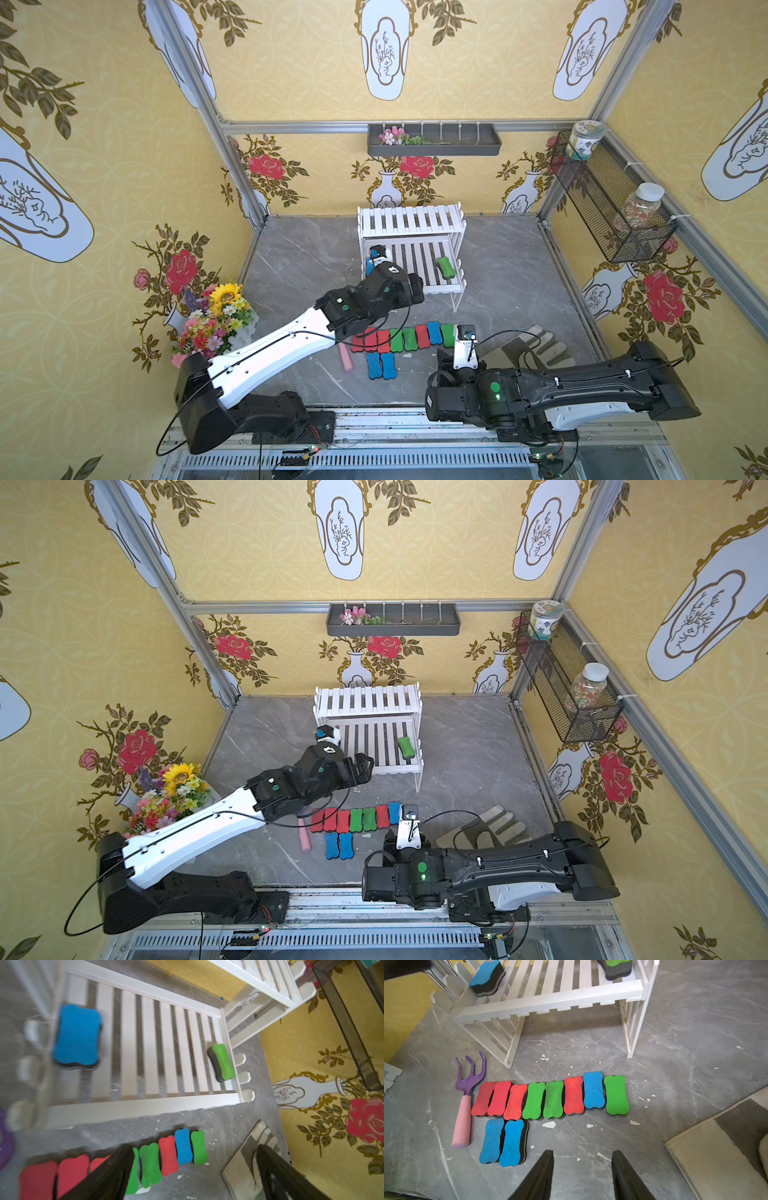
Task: Remove the whiteboard erasers from the shelf
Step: Adjust the whiteboard eraser at the shelf.
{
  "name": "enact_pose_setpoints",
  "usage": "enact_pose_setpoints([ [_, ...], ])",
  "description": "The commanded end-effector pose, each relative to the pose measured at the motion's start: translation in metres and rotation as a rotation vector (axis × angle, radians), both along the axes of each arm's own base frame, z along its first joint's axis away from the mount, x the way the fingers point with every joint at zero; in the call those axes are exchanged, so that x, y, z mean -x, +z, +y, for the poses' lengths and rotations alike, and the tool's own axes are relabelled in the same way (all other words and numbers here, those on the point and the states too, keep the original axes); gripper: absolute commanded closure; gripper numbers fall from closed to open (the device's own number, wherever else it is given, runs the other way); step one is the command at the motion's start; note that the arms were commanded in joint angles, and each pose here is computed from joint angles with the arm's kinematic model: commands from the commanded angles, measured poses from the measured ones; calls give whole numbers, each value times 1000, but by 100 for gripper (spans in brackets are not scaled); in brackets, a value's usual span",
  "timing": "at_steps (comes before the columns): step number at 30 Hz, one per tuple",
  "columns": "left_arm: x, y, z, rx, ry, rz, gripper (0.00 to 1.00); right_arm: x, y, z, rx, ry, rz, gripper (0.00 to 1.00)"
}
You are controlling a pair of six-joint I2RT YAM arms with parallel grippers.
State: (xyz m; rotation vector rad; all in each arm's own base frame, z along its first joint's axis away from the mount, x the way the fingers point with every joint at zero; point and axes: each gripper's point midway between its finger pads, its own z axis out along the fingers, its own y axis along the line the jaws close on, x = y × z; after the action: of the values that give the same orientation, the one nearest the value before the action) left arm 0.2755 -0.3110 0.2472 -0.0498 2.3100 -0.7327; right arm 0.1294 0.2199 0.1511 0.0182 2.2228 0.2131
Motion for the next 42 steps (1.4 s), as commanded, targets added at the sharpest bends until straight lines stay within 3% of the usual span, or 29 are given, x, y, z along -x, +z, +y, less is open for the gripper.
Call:
enact_pose_setpoints([
  [1,-15,7,-38,8,-112,-38,3,2,-3,-11,-11,-32,-54,51],
  [5,-39,-9,-50,-25,-89,-16,5,9,-6,-25,-51,-52,-84,51],
  [8,-53,-26,-56,-46,-67,18,6,8,13,-43,-72,-79,-144,51],
  [13,-68,-46,-70,-69,-54,39,8,2,28,-75,1,-156,-169,49],
  [19,-86,-69,-87,-138,-52,65,9,3,3,-94,-22,-179,-114,46],
  [34,-108,-93,-92,-276,21,69,20,-1,-1,-111,-49,-165,-119,46],
  [42,-106,-105,-86,-347,38,96,36,-2,5,-109,-49,-147,-128,45],
])
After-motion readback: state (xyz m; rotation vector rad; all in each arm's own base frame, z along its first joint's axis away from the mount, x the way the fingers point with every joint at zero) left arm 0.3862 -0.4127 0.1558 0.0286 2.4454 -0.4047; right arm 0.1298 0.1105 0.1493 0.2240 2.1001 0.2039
